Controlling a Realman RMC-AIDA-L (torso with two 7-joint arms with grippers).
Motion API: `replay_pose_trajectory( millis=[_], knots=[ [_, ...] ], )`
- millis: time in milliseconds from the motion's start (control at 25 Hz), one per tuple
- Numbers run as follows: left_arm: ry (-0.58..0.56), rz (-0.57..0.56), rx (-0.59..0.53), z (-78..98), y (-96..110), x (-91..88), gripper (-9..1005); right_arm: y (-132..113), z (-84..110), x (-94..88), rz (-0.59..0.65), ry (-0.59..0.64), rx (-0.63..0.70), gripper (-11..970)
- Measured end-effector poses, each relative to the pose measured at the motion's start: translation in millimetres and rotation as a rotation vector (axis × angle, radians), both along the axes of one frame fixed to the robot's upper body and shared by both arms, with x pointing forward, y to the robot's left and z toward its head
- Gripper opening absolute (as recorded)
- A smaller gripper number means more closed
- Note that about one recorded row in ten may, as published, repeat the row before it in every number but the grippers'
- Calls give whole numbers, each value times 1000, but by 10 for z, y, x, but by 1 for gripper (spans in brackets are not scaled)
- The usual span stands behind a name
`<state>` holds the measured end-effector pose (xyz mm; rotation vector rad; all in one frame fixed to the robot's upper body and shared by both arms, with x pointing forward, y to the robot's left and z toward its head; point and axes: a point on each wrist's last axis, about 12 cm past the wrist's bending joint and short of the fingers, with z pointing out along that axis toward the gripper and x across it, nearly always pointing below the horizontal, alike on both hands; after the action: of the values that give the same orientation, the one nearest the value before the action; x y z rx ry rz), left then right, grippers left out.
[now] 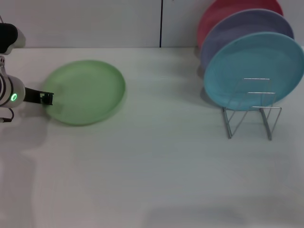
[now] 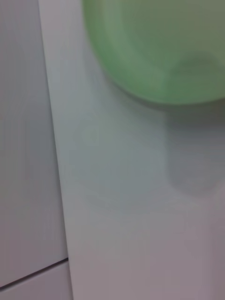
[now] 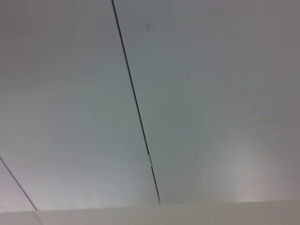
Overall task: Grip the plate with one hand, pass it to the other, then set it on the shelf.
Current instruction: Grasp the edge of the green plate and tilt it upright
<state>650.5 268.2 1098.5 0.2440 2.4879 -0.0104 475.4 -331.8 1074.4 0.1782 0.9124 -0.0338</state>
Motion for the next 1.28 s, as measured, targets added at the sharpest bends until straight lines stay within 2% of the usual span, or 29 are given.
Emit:
replay_pose_trajectory(
  millis=[120,320,760,1080,1280],
  knots=[
    [-1,0,-1,5,0,0,271,-2,1,0,0,0,-1,728],
    [2,-5,3,6,-6,-1,187,-3,0,-5,0,0,-1,729],
    [2,-25,15,28,-24,4,106,-6,-2,-11,-1,-1,-1,730],
    [-6,-35,25,35,-13,-4,101,-6,0,-12,-1,-2,-1,727],
    [-22,-36,15,49,65,-24,98,-5,0,-12,-1,-3,-1,727]
  ],
)
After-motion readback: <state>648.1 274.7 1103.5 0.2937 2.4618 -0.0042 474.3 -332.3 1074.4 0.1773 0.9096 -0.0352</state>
